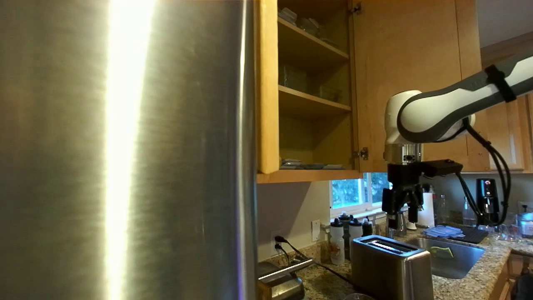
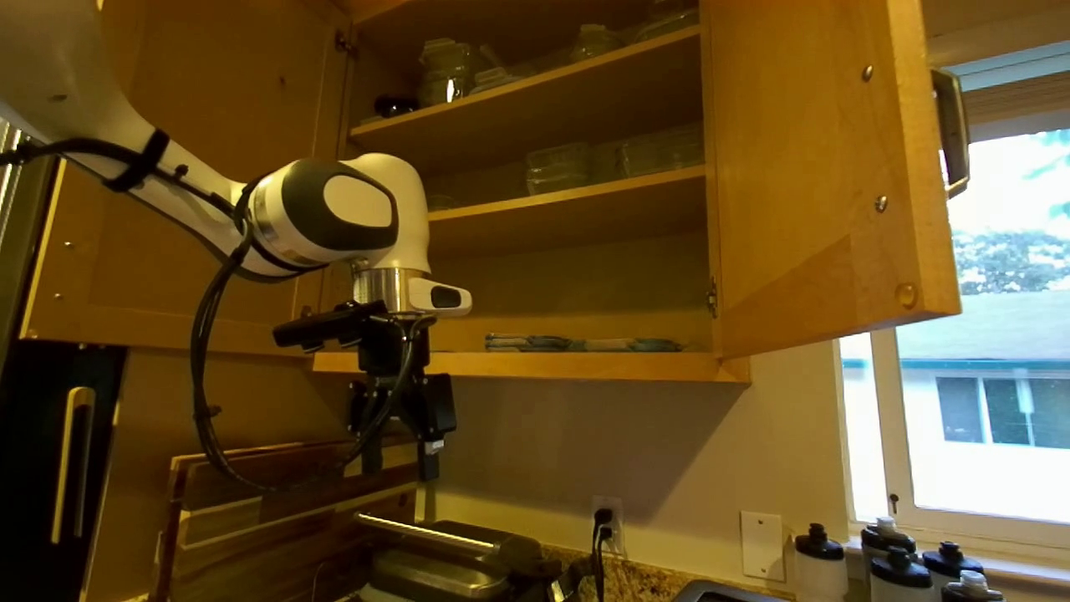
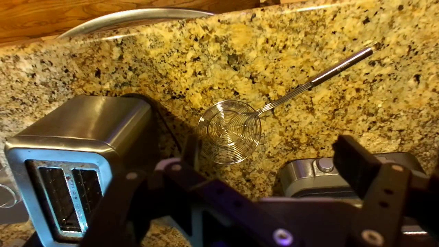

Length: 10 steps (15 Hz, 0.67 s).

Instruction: Close both doors to the cupboard

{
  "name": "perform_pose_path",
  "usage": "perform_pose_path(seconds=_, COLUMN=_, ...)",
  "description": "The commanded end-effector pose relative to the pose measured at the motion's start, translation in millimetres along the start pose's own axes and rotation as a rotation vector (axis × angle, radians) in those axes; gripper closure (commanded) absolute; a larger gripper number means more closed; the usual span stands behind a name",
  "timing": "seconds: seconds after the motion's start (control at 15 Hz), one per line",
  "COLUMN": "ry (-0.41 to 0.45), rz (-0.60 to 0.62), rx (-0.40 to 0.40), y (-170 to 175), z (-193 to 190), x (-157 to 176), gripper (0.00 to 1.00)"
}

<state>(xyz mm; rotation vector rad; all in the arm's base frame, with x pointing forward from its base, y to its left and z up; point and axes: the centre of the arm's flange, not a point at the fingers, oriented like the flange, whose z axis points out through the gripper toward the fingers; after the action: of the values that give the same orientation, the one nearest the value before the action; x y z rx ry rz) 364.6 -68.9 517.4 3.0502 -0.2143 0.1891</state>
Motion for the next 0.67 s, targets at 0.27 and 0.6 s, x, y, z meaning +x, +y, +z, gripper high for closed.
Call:
perform_pose_path(seconds=0.27, ry=0.000, rz=-0.029, rx=-0.001, y=0, z=0, x=-3, gripper=0.00)
perform_pose_path(seconds=0.6, ry=0.021, rz=0.027, rx=-0.096, y=27, z=-10, x=-31, gripper=0.00)
